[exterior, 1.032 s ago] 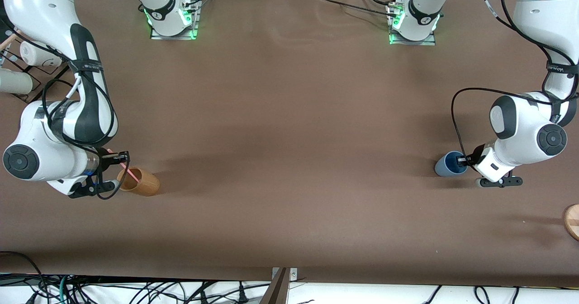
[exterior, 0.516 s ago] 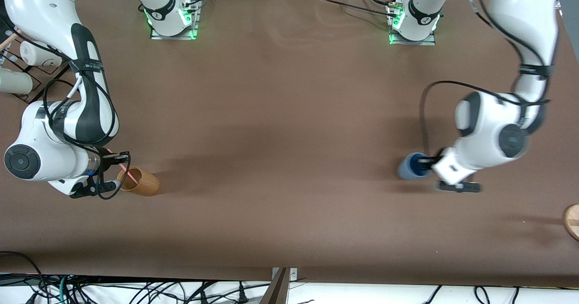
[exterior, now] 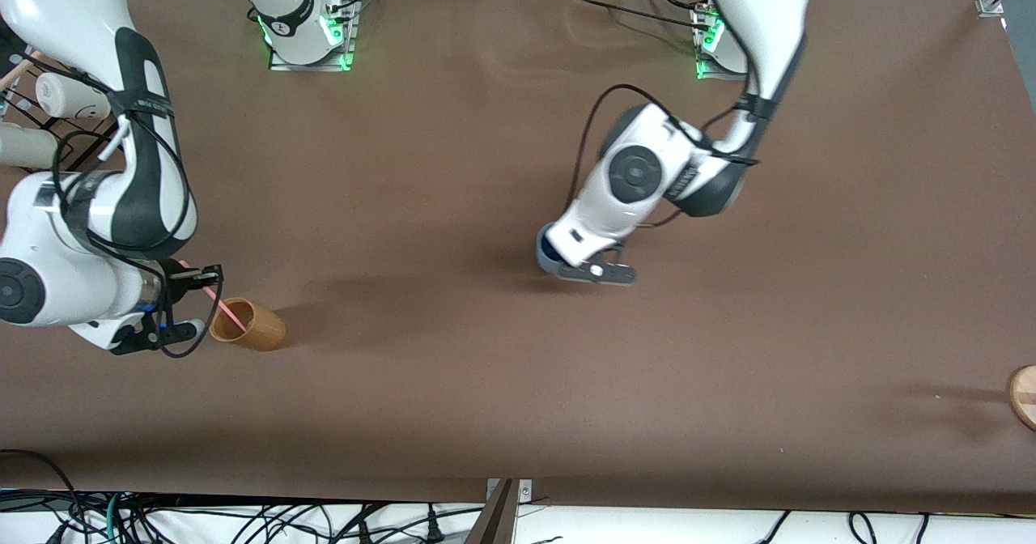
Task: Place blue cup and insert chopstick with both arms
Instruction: 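Carry the blue cup to mid-table while the right gripper lifts the chopstick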
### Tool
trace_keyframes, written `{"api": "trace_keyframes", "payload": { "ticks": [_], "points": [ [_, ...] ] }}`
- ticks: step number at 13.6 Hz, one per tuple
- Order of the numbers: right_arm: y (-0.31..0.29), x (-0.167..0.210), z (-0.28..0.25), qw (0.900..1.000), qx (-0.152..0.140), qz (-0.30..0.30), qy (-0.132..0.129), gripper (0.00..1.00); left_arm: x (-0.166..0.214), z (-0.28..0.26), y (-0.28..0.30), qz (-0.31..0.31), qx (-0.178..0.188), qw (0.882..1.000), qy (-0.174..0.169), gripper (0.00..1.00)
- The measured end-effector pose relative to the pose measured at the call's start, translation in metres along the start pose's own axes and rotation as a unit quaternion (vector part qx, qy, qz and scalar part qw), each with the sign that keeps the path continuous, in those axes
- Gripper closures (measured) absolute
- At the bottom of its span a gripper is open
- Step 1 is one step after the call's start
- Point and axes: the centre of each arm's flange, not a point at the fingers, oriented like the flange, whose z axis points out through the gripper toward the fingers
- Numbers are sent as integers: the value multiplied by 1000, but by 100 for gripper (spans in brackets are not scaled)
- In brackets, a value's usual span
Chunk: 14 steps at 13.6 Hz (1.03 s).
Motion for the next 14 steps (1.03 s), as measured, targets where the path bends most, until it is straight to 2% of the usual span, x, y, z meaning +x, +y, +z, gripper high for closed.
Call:
{"api": "trace_keyframes", "payload": {
  "ticks": [6, 9, 11, 14],
  "points": [
    [-4, -35, -52, 1000, 10, 0, -29, 94, -26, 45, 87, -17, -6, 1000, -7, 94],
    [-8, -58, -84, 999, 15, -1, -37, 94, -31, 73, 97, -34, 1, 999, -17, 94],
    [-11, -71, -105, 999, 16, -3, -37, 94, -27, 73, 96, -47, 1, 999, -15, 94],
    [-22, -76, -122, 999, 13, -11, -32, 94, -26, 76, 95, -54, 1, 998, -16, 69]
  ]
}}
